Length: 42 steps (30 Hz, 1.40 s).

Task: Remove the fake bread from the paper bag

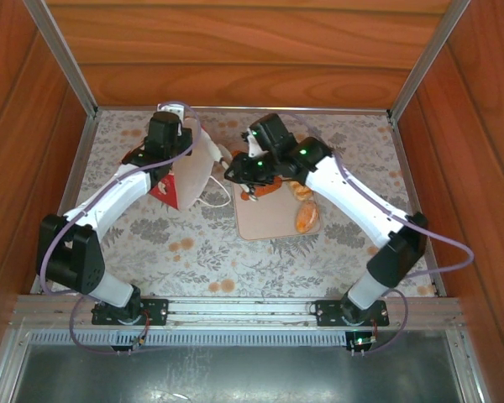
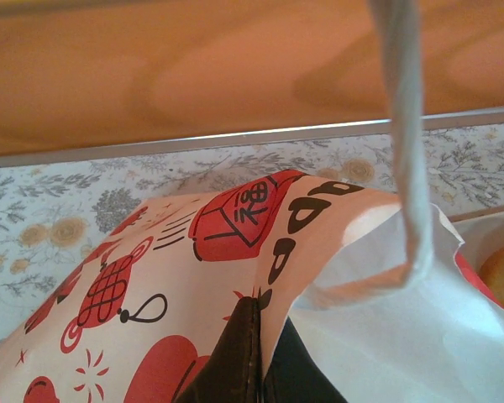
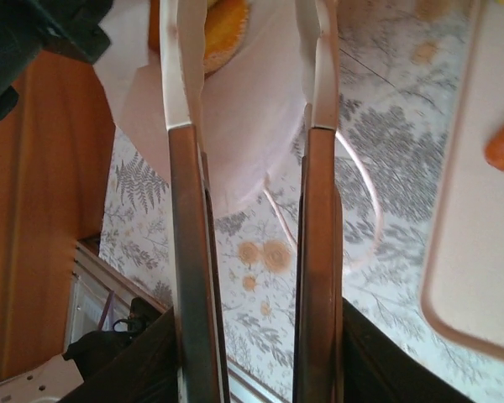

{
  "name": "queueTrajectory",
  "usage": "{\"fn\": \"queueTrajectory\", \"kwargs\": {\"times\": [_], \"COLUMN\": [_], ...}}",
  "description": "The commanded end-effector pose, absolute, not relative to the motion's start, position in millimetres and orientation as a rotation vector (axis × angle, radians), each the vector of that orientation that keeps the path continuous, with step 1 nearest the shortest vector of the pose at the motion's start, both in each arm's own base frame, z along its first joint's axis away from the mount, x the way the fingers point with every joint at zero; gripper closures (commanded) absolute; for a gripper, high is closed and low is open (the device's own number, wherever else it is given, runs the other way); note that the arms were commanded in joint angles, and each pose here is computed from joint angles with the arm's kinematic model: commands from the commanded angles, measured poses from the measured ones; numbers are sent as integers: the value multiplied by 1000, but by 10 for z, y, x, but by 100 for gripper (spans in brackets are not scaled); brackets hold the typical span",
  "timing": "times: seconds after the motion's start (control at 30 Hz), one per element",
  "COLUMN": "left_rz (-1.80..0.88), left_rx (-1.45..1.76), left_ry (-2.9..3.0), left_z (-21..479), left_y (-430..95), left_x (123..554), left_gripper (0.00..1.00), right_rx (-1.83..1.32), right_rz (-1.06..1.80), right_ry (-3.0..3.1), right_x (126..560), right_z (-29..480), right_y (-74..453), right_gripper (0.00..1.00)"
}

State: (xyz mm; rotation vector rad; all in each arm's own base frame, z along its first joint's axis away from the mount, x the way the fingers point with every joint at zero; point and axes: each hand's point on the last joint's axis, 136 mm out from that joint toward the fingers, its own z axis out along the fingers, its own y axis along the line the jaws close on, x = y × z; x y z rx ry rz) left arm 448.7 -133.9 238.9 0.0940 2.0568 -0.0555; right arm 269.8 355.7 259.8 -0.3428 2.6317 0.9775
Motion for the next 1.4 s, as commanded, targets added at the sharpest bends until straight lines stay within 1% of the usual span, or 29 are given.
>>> {"fn": "queueTrajectory", "kwargs": {"times": [0.0,0.27,0.47,0.67,0.87,1.37], "left_rz": [-102,-129,-139,-156,-169,-212], "left_rx": [70,51,55,64,76,118], "left_ry": [2049,2057,2068,2079,2085,2075], "left_z": [2497,2499,2462,2424,2408,2436], "left_y": [-1381,-1412,-1457,-1511,-1550,-1628], "left_x": [4554,4564,4541,4512,4508,4490], "left_gripper": [100,100,100,100,100,100], "right_rx": [-445,-471,-427,-389,-386,-397], "right_rz": [985,968,885,779,748,740], "right_ry": [2571,2610,2652,2683,2700,2724], "right_x": [2794,2989,3171,3351,3442,3621], "right_z": [2653,2424,2236,2073,1977,1808], "right_y": [3813,4104,4179,4193,4225,4256], "right_gripper": [58,61,61,58,54,54]}}
